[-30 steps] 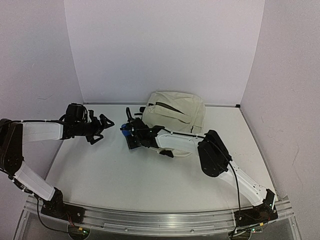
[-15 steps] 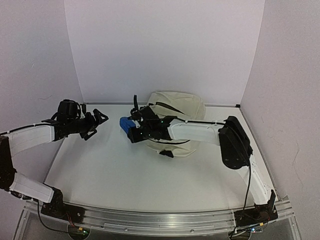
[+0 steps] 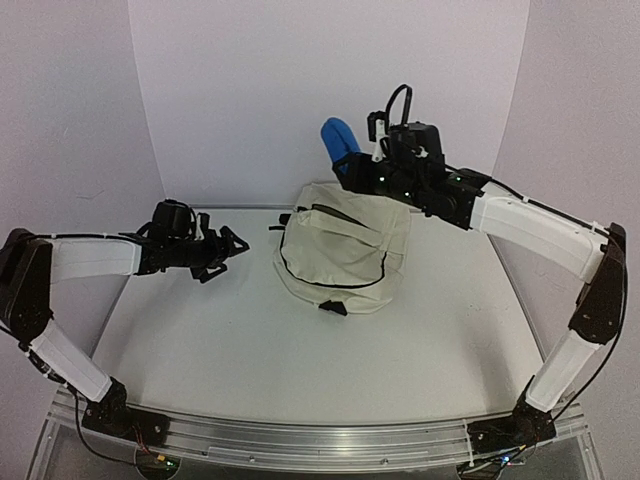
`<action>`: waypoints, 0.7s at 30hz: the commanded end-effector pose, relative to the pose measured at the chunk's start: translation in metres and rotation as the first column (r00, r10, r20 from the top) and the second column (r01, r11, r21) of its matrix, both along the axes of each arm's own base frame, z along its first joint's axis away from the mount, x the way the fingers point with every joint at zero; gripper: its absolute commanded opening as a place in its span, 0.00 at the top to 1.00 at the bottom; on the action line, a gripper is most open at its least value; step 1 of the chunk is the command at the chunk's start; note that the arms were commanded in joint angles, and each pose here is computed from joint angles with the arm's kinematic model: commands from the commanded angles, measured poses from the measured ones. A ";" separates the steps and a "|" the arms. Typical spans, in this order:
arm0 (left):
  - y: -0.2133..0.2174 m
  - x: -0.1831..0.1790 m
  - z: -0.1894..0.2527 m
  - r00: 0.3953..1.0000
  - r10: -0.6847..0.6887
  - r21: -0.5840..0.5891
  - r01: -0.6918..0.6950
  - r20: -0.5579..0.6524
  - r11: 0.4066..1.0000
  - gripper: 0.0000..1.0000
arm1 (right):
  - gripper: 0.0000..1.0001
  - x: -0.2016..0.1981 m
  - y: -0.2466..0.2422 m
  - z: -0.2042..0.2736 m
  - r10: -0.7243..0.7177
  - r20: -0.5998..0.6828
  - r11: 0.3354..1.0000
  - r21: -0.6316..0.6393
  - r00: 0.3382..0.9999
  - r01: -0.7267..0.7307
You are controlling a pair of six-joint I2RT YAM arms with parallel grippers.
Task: Pack the student bag
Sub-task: Pick up the personal item from the center of the board, then place the personal item in the student bag.
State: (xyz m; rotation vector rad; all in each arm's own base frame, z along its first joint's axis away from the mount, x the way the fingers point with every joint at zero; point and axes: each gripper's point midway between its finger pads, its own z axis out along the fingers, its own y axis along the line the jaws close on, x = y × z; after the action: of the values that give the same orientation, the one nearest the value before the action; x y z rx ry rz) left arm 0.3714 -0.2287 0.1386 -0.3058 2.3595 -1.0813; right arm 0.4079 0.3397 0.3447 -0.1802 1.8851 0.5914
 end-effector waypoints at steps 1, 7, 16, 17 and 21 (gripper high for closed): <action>-0.068 0.018 0.029 0.988 -0.139 -0.230 0.153 0.073 0.961 0.16 | 0.57 0.006 -0.050 -0.023 -0.073 -0.079 0.997 0.007 0.994 0.073; -0.114 0.021 -0.009 0.978 -0.209 -0.303 0.194 -0.018 0.933 0.22 | 0.57 -0.011 -0.072 -0.027 -0.074 -0.102 0.997 0.025 0.992 0.077; -0.131 0.025 -0.032 0.973 -0.228 -0.313 0.204 -0.042 0.928 0.44 | 0.57 -0.024 -0.082 -0.025 -0.080 -0.107 0.995 0.047 0.991 0.085; -0.132 0.026 -0.034 0.973 -0.227 -0.317 0.204 -0.040 0.926 0.48 | 0.57 -0.024 -0.081 -0.026 -0.076 -0.110 0.996 0.048 0.991 0.082; -0.138 0.032 -0.039 0.971 -0.237 -0.338 0.211 -0.035 0.917 0.60 | 0.57 -0.028 -0.077 -0.028 -0.046 -0.126 0.997 0.057 0.991 0.053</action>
State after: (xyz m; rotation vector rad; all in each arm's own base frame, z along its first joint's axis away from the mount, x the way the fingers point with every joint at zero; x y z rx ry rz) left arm 0.3903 -0.3526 0.0809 -0.2619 2.4055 -1.5308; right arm 0.3861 0.2590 0.3104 -0.0491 1.9996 0.5825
